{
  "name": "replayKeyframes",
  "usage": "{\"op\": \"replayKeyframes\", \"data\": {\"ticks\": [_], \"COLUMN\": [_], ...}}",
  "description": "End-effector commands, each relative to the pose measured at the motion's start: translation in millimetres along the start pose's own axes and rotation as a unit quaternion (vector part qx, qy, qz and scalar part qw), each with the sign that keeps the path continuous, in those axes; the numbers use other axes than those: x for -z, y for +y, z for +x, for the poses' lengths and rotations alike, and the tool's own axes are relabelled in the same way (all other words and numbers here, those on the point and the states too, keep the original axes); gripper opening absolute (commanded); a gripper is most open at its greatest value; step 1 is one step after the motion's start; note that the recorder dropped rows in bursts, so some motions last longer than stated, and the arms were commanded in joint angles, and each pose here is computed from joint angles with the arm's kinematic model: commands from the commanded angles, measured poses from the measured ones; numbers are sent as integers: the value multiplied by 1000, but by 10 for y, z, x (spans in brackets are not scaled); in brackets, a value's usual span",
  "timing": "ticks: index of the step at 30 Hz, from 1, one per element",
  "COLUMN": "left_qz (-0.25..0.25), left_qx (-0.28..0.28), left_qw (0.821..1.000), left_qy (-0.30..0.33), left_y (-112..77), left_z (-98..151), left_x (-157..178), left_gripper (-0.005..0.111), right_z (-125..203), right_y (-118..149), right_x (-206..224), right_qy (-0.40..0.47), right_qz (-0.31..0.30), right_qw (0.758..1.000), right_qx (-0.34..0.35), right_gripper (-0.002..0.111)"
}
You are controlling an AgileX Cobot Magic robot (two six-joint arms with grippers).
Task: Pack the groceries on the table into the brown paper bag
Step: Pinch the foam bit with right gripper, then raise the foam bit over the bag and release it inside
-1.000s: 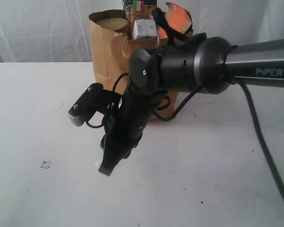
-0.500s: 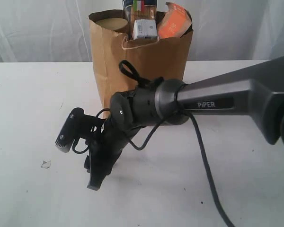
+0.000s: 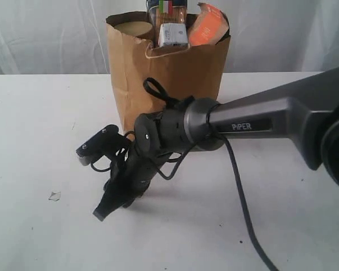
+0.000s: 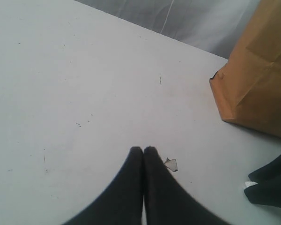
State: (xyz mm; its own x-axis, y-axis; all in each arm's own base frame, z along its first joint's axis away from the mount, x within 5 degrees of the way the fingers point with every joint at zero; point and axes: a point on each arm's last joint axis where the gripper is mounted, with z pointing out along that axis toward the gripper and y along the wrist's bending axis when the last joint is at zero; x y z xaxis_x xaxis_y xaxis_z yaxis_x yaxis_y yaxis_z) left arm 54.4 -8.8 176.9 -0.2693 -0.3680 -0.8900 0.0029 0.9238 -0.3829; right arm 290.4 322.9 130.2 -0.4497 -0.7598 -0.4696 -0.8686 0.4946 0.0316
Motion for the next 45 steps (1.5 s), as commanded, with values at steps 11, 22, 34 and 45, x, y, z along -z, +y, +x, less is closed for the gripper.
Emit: {"op": "replayKeyframes", "data": {"ticks": [11, 22, 34, 45], "left_qz": [1, 1, 1, 1], "left_qx": [7, 7, 7, 7], "left_qw": [1000, 1000, 1000, 1000], "left_qy": [-2, -2, -2, -2], "left_y": [1, 1, 1, 1], "left_z": [6, 6, 6, 6], "left_x": [0, 0, 0, 0], "left_gripper": [0, 0, 0, 0], "right_z": [-132, -528, -909, -595], "right_y": [36, 135, -285, -1074], "right_x": [703, 2245, 2495, 1829], "right_qy": [-7, -290, -609, -507], "right_qz": [-22, 53, 283, 381], "right_qw": [1000, 955, 741, 756], "right_qx": [-20, -12, -6, -163], "right_gripper": [5, 5, 5, 6]}}
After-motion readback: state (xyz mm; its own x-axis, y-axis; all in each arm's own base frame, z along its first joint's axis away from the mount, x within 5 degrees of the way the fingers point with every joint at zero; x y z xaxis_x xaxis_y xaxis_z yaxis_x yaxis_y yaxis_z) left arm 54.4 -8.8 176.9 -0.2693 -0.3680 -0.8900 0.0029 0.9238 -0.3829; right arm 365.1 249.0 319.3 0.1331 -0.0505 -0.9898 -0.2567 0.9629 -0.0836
